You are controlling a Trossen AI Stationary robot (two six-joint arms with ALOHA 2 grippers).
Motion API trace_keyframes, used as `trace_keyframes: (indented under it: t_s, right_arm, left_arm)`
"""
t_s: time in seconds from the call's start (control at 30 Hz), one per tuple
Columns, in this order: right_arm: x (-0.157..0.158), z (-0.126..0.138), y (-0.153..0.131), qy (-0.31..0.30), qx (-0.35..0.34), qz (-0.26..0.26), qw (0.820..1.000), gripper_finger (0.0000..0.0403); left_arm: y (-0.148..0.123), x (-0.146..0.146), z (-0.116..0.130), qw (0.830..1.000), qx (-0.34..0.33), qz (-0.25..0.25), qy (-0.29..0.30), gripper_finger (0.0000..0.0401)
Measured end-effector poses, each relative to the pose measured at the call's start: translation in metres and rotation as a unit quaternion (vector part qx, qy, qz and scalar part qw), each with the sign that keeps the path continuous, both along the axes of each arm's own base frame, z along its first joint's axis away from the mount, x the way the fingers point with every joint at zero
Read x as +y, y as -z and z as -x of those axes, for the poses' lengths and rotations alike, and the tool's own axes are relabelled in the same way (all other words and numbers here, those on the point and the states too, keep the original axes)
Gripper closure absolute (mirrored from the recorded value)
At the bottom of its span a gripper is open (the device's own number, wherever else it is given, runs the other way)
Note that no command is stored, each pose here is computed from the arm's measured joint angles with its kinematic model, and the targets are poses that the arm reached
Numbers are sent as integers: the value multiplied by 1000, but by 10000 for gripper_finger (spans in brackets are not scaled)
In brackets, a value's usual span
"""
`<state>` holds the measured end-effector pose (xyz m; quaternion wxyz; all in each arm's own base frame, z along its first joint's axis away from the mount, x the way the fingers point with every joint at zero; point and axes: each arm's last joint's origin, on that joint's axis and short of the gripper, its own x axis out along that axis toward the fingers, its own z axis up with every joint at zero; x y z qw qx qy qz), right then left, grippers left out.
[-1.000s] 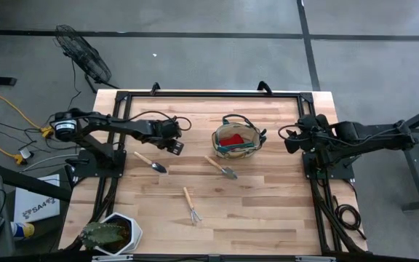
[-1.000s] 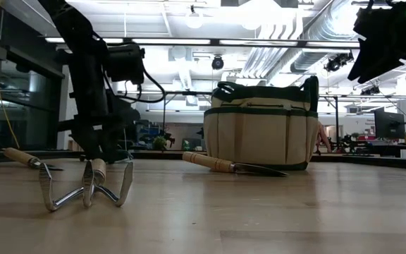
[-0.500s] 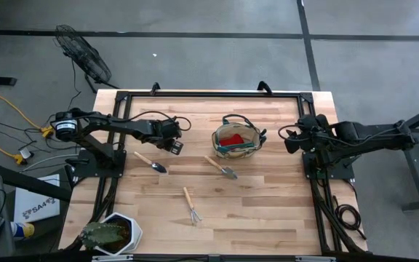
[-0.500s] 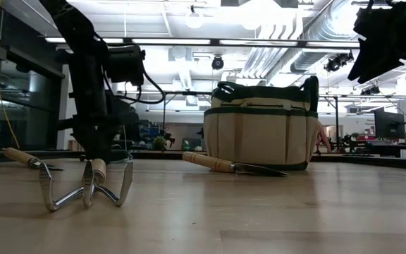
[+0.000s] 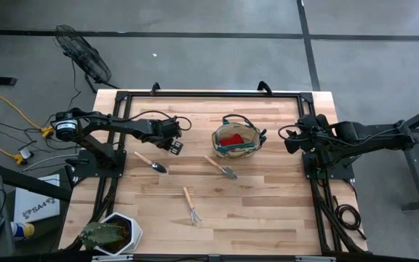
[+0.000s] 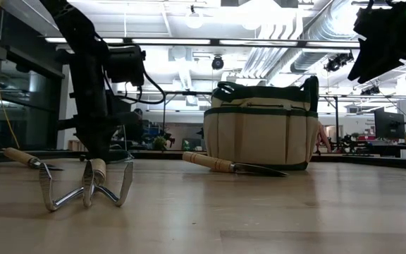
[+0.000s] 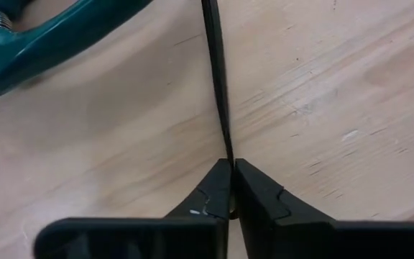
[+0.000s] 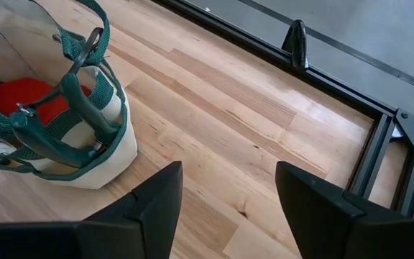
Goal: Pick & Place Garden tools in Gardening bag
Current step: Put the green shear scissors into the gardening bag
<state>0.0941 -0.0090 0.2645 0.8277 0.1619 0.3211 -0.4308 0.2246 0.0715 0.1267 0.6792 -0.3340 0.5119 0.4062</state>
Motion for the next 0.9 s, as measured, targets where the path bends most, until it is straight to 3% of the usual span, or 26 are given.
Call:
trace_keyframes:
  t_s: [0.53, 0.77, 0.9]
  right_arm:
    - [0, 0, 0, 0, 0, 0, 1000, 188]
    - [0, 0, 0, 0, -1, 0, 1000, 188]
    - [0, 0, 0, -1, -1, -1, 1000, 188]
  left_arm:
    - [-2, -1, 0, 999, 0, 0, 51, 401]
    - [-19, 2, -11, 995, -14, -2, 95, 401]
    - [-34, 4, -25, 989, -55, 5, 136, 401]
